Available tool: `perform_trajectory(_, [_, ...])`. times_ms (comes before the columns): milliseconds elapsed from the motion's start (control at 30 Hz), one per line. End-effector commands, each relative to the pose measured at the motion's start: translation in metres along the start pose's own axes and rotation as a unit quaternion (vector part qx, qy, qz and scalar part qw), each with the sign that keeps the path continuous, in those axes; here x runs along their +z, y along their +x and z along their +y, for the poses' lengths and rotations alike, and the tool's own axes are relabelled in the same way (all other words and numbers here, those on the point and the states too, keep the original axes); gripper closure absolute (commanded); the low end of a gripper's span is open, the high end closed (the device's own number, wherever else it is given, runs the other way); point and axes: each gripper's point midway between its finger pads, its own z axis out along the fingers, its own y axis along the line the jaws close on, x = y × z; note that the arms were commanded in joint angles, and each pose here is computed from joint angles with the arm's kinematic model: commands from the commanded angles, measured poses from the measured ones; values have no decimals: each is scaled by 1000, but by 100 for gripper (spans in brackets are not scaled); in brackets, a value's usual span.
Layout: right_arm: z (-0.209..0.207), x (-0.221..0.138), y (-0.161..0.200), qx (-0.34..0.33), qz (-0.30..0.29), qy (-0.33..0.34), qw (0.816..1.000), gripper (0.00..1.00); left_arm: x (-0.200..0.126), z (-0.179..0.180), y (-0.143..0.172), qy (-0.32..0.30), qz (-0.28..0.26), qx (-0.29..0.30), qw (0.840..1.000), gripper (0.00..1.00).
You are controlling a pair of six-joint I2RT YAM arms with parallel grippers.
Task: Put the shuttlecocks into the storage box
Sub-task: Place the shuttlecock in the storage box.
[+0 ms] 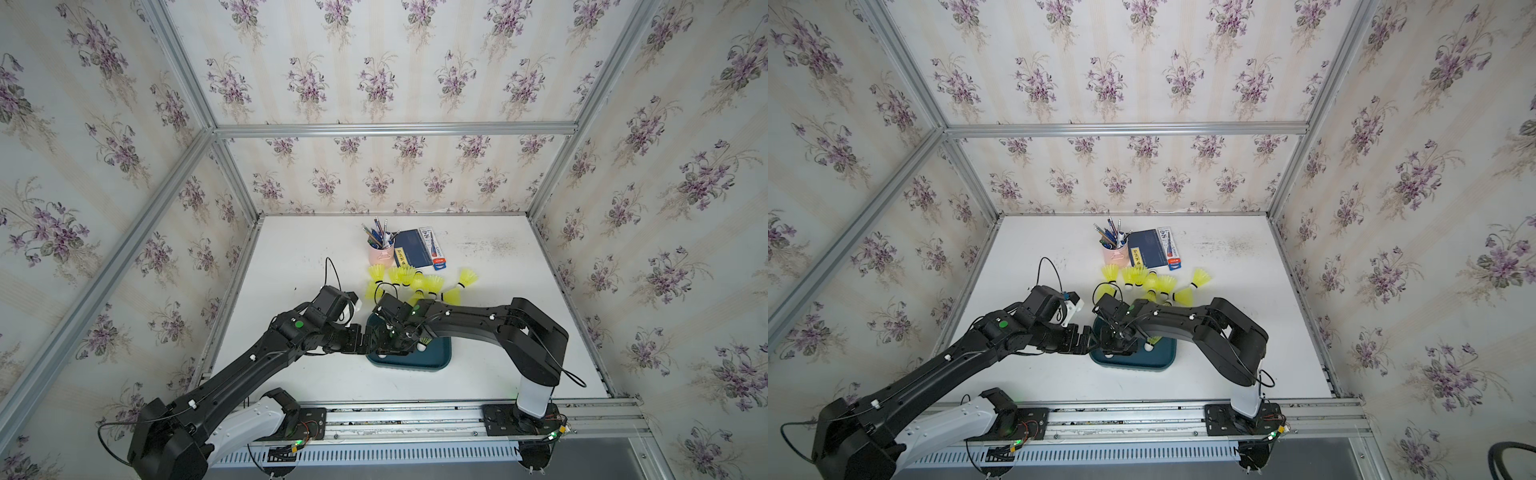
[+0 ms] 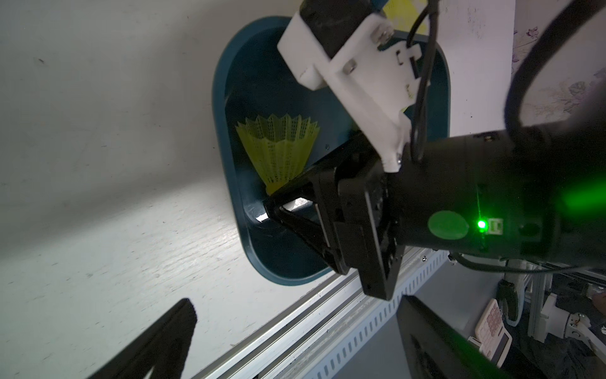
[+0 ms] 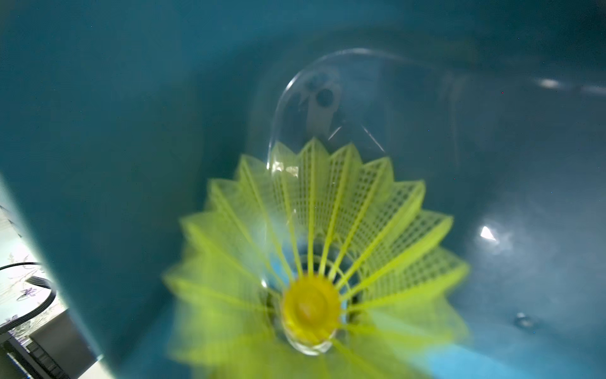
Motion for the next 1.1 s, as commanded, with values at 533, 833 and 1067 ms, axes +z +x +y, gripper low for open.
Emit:
perform_trajectory(533, [6,-28,-1,-10,-30,1,1000,41,-2,0,1,2,-3,1,1000,1])
perform_trajectory(833, [11,-52,-2,-11,-48,-1,999,37,-8,-3,-4,1,-16,-2,1000,0])
perform_trajectory(1067, [16,-83,-9,-12,-79,5,997,37,-22,-13,-17,0,-35,6,999,0])
